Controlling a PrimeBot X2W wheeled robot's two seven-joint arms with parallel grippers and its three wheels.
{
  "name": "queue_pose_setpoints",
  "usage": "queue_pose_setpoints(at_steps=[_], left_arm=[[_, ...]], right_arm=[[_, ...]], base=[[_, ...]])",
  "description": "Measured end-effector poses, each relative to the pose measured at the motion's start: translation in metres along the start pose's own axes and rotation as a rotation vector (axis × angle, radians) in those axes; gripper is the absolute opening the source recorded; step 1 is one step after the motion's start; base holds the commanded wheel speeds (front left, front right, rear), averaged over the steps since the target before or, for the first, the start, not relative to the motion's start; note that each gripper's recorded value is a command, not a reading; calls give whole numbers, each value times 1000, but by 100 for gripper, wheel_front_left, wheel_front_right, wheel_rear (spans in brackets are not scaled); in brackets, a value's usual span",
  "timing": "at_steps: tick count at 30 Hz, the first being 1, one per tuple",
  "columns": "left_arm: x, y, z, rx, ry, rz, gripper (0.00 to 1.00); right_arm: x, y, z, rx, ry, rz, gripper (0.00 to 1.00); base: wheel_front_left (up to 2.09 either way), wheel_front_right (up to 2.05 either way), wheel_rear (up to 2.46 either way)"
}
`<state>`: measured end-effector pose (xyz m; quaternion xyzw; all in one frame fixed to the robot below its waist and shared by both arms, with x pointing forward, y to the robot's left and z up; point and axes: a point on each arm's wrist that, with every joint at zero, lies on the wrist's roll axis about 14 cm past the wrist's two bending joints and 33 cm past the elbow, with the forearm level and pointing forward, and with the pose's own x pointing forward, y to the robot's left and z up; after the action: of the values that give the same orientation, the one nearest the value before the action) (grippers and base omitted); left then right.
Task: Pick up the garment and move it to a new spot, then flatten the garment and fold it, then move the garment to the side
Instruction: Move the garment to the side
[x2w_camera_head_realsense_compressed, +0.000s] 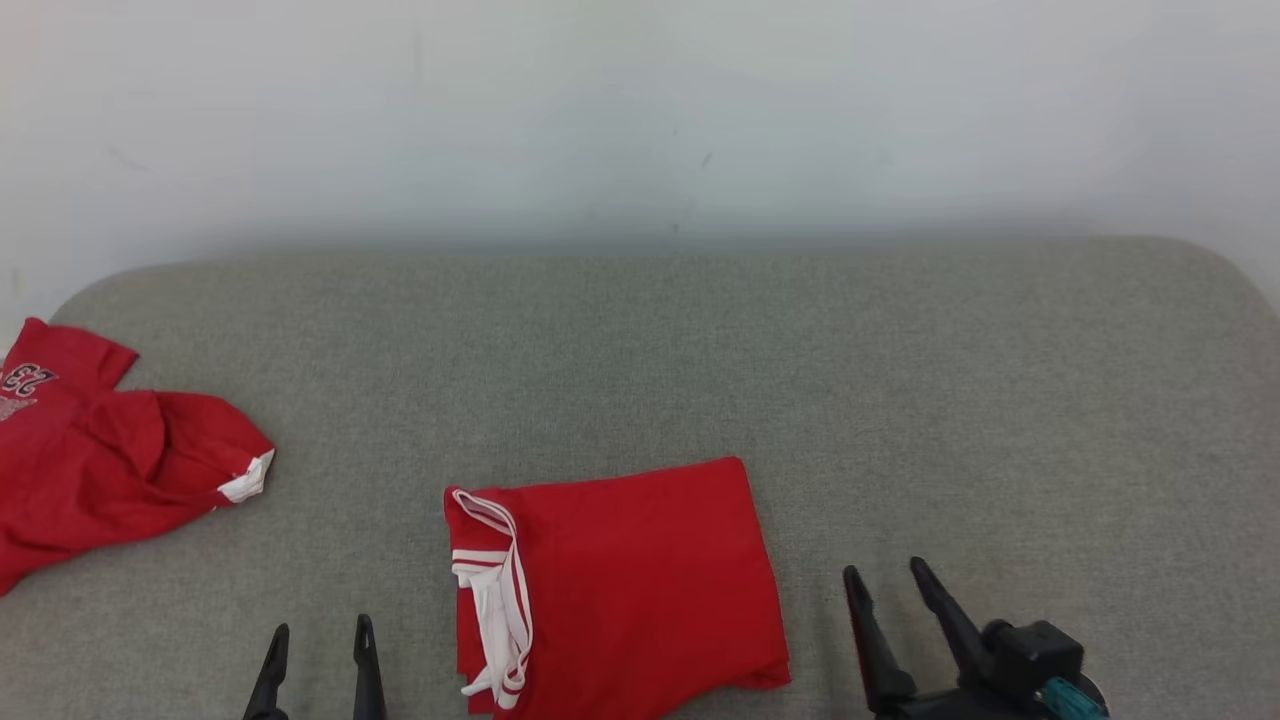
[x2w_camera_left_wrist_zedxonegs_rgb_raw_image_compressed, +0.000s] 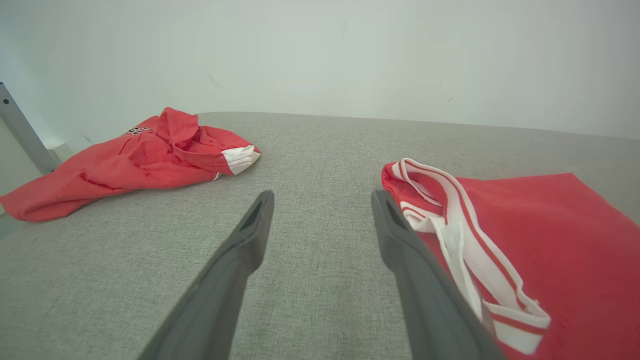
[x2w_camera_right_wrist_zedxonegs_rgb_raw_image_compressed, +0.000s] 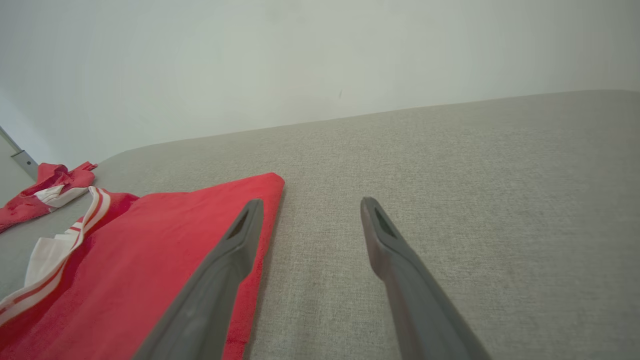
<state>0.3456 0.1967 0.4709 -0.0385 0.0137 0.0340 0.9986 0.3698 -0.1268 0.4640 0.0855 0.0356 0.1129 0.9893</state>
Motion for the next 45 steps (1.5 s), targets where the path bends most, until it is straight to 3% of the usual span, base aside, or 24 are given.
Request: queue_pose_setpoints(at_steps=[16, 26, 27, 28, 29, 37, 45], left_arm=[[18, 0, -14, -5, 48, 21, 100], [25, 5, -16, 2, 53, 44, 100], [25, 5, -17, 3, 56, 45, 100], [25, 5, -17, 4, 57, 47, 100], [26, 5, -18, 4, 57, 48, 100], [34, -10, -16, 4, 49, -4, 100], [56, -53, -16, 18, 35, -150, 100]], right_arm=[[57, 31, -54, 65, 195, 124, 100], [71, 55, -83, 103, 311, 193, 100], [72, 55, -85, 99, 318, 198, 80], [73, 55, -85, 98, 322, 200, 24], [74, 55, -85, 92, 323, 205, 0], [70, 40, -80, 79, 301, 165, 0], [51, -6, -60, 96, 236, 15, 0]], base=[[0, 0, 0], [0, 0, 0], [0, 0, 0], [0, 0, 0], [0, 0, 0], [0, 0, 0], [0, 0, 0]])
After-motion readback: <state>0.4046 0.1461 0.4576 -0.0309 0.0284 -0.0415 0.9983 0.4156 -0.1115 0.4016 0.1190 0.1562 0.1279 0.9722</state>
